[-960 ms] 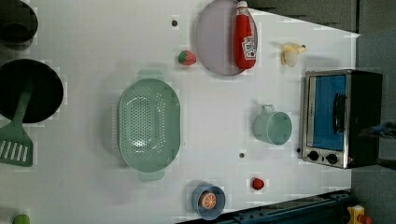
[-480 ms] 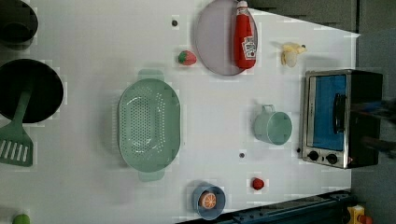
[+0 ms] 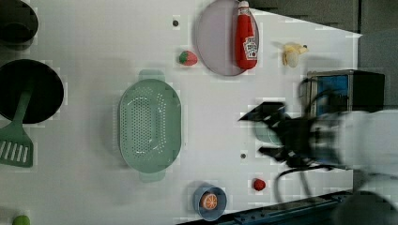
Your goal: Drag strainer left to right.
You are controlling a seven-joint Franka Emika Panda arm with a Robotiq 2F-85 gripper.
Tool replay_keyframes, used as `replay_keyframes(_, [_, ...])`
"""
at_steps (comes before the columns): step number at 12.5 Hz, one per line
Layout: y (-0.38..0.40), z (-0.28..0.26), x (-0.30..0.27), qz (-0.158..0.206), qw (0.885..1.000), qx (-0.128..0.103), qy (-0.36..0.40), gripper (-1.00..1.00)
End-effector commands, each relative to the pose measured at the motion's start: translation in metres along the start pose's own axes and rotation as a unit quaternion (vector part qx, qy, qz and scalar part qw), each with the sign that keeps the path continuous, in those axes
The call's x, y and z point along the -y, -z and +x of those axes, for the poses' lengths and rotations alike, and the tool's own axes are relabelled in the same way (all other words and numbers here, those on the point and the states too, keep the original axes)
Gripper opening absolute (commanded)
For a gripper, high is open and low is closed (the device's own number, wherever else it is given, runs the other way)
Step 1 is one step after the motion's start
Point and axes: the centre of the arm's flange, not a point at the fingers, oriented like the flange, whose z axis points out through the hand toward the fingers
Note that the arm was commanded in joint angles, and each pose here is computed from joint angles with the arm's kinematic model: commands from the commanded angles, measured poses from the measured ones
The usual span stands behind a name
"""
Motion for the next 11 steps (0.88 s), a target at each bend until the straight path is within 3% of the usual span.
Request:
replay_keyframes(1, [-0.003,-0.035,0.026,0.038,0.992,0.009,-0.123,1.00])
replay_keyframes(7, [-0.117,-0.050,0.054,0.010,0.976,0.059,-0.211,1.00])
replay_keyframes(11, [-0.189,-0.051,0.065,0.024,0.968,0.104,-0.227,1.00])
